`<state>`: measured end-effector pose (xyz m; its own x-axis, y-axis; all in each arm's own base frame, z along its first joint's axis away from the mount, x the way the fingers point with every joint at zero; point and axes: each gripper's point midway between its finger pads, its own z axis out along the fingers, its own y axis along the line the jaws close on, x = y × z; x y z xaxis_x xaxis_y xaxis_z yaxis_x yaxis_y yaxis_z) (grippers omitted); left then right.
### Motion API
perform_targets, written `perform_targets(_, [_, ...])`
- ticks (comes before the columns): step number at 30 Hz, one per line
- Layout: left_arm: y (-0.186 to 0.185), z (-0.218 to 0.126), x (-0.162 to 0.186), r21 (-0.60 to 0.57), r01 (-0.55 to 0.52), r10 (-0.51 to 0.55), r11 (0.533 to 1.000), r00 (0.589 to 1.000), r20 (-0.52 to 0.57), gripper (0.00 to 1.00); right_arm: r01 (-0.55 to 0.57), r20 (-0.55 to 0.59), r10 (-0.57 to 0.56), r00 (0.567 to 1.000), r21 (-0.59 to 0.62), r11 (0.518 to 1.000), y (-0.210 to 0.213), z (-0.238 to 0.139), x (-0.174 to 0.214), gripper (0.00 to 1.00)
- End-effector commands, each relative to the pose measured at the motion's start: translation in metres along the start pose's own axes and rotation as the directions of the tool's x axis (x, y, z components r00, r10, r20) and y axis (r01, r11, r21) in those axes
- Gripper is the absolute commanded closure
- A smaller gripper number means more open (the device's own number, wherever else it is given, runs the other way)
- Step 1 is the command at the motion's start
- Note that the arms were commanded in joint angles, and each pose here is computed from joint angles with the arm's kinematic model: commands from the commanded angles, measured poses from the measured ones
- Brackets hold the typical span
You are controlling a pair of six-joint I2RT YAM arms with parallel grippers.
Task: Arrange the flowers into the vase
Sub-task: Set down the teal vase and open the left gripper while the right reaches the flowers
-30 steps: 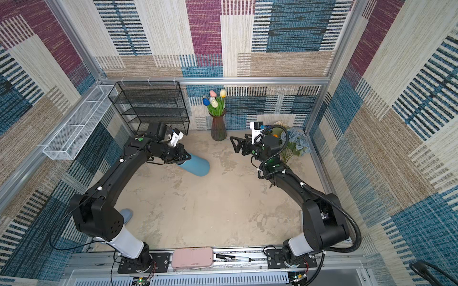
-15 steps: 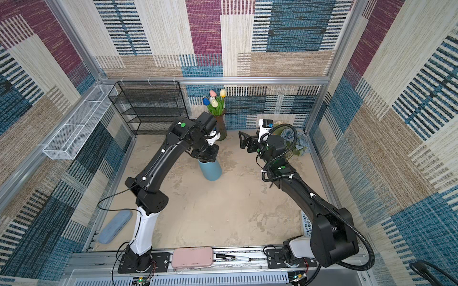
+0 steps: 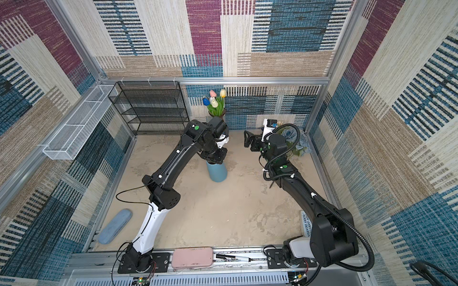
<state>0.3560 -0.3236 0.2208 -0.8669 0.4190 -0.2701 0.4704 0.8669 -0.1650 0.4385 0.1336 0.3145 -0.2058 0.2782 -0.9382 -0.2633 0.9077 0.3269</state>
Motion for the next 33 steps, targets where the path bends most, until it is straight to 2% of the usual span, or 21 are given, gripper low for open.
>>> perform_targets(1, [0.003,0.005,0.007,-0.005,-0.038,0.038,0.999,0.998,-0.042,0.98,-0.003,0.004,0.003,1.0,0.003,1.0,-0.002,0.002,0.0,0.01])
perform_targets(6, [0.007,0.012,-0.003,0.007,-0.041,0.041,0.999,0.999,-0.02,0.85,-0.004,-0.004,0.004,1.0,0.015,1.0,-0.006,0.005,0.0,0.01])
perform_targets(7, [0.008,0.012,-0.005,0.006,-0.042,0.042,0.999,0.999,-0.013,0.79,-0.004,-0.003,0.004,1.0,0.017,1.0,-0.006,0.005,-0.001,0.01])
perform_targets(9, [0.009,0.011,-0.01,0.009,-0.051,0.051,0.999,0.999,0.008,0.48,-0.005,-0.002,0.005,1.0,0.028,1.0,-0.008,0.005,-0.003,0.0])
perform_targets(14, [0.009,-0.008,-0.029,0.025,-0.072,0.069,0.997,0.991,0.115,0.32,-0.002,-0.009,0.002,1.0,0.029,1.0,-0.009,0.008,-0.006,0.0])
perform_targets(19, [0.001,-0.053,-0.052,0.075,-0.104,0.079,0.992,0.957,0.28,0.27,0.002,-0.006,-0.001,1.0,0.043,0.999,-0.011,0.007,-0.01,0.0])
perform_targets(24, [-0.014,-0.114,-0.066,0.132,-0.172,0.094,0.976,0.887,0.453,0.26,-0.005,-0.016,0.006,1.0,0.03,1.0,-0.017,0.008,-0.014,0.0])
perform_targets(27, [-0.02,-0.152,-0.069,0.13,-0.211,0.108,0.969,0.829,0.549,0.26,-0.051,-0.081,0.057,0.995,0.067,0.996,-0.047,0.019,-0.009,0.0])
perform_targets(29, [-0.02,-0.176,-0.067,0.094,-0.239,0.135,0.966,0.783,0.607,0.26,-0.054,-0.167,0.073,0.983,0.115,0.992,-0.076,0.03,0.004,0.0])
perform_targets(31, [-0.018,-0.181,-0.065,0.04,-0.26,0.173,0.965,0.744,0.645,0.29,-0.029,-0.236,0.079,0.968,0.208,0.978,-0.108,0.04,0.021,0.06])
perform_targets(33, [-0.014,-0.191,-0.058,0.008,-0.276,0.186,0.961,0.668,0.721,0.29,-0.019,-0.296,0.101,0.95,0.267,0.964,-0.134,0.046,0.037,0.17])
